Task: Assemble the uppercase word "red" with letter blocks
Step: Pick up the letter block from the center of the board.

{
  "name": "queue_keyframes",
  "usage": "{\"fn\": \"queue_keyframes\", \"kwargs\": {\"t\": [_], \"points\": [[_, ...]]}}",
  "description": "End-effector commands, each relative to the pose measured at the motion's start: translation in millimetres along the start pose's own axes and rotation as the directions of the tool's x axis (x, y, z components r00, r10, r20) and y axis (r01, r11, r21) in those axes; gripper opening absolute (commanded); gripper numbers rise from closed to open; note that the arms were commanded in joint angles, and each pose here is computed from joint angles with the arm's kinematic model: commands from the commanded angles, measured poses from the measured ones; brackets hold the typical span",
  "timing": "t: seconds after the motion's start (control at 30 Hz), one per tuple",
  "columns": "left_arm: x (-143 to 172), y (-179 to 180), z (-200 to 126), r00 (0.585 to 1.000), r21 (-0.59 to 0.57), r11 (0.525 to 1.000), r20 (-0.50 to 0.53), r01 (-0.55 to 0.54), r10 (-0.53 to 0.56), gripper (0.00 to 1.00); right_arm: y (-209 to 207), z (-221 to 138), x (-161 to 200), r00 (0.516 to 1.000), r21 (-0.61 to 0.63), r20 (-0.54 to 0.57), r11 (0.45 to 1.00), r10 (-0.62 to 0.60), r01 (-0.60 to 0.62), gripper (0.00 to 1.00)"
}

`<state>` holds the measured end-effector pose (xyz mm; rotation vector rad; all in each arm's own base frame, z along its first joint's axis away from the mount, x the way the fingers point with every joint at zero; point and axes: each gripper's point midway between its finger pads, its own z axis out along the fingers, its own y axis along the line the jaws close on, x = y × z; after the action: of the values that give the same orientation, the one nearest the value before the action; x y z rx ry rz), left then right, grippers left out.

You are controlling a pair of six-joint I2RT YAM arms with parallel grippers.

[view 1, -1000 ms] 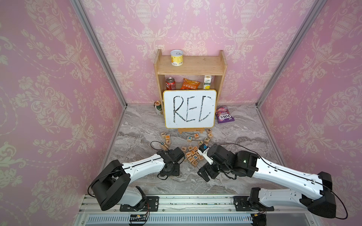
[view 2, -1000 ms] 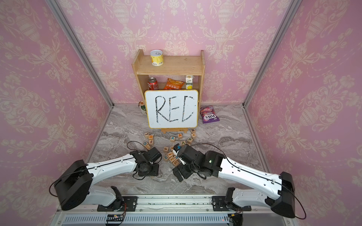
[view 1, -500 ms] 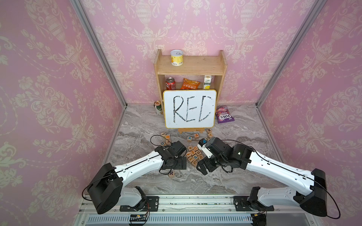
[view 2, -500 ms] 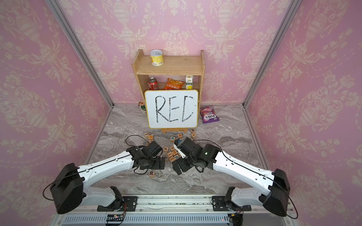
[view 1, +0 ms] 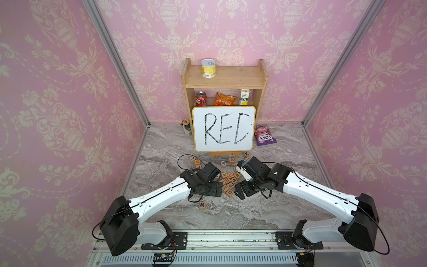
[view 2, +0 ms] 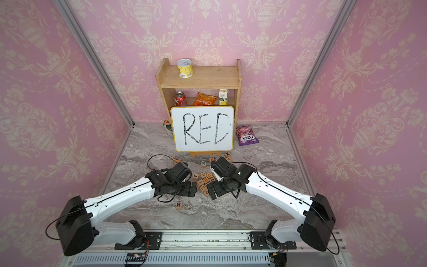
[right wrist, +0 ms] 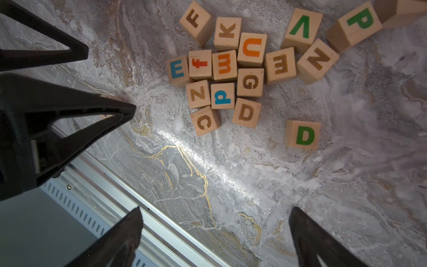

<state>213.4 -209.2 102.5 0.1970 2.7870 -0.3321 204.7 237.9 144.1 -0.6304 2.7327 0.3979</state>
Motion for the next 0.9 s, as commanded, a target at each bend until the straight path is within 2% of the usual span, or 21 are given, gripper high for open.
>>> {"fn": "queue_keyframes", "kwargs": {"t": [0.0,0.2,0.23,0.53,0.87], "points": [[-13.7,1.3,-6.3,0.998,-0.025,0.998,0.032,-0.06,0.061,0.99,-9.8,-4.0,-11.2,1.0,0.042,0.011,0.999,0.027,-0.027,1.0],[-24.9,5.7,-9.5,0.998,-0.088,0.995,0.041,-0.053,0.057,0.99,-27.4,2.7,-18.5,0.997,0.084,0.001,0.993,0.082,-0.082,1.0],[-26.1,5.6,-10.0,0.997,-0.093,0.994,0.037,-0.057,0.061,0.99,-26.4,-3.2,-29.6,0.996,0.079,0.028,0.993,0.088,-0.09,1.0],[-34.9,-15.4,-18.9,0.992,0.0,0.993,0.05,-0.119,0.119,0.99,-41.0,7.2,-43.3,0.992,0.111,0.025,0.986,0.123,-0.125,1.0],[-54.7,-26.5,-44.3,0.978,0.081,0.986,0.162,-0.147,0.132,0.99,-54.9,17.9,-59.7,0.988,0.119,0.02,0.981,0.153,-0.155,1.0]]}}
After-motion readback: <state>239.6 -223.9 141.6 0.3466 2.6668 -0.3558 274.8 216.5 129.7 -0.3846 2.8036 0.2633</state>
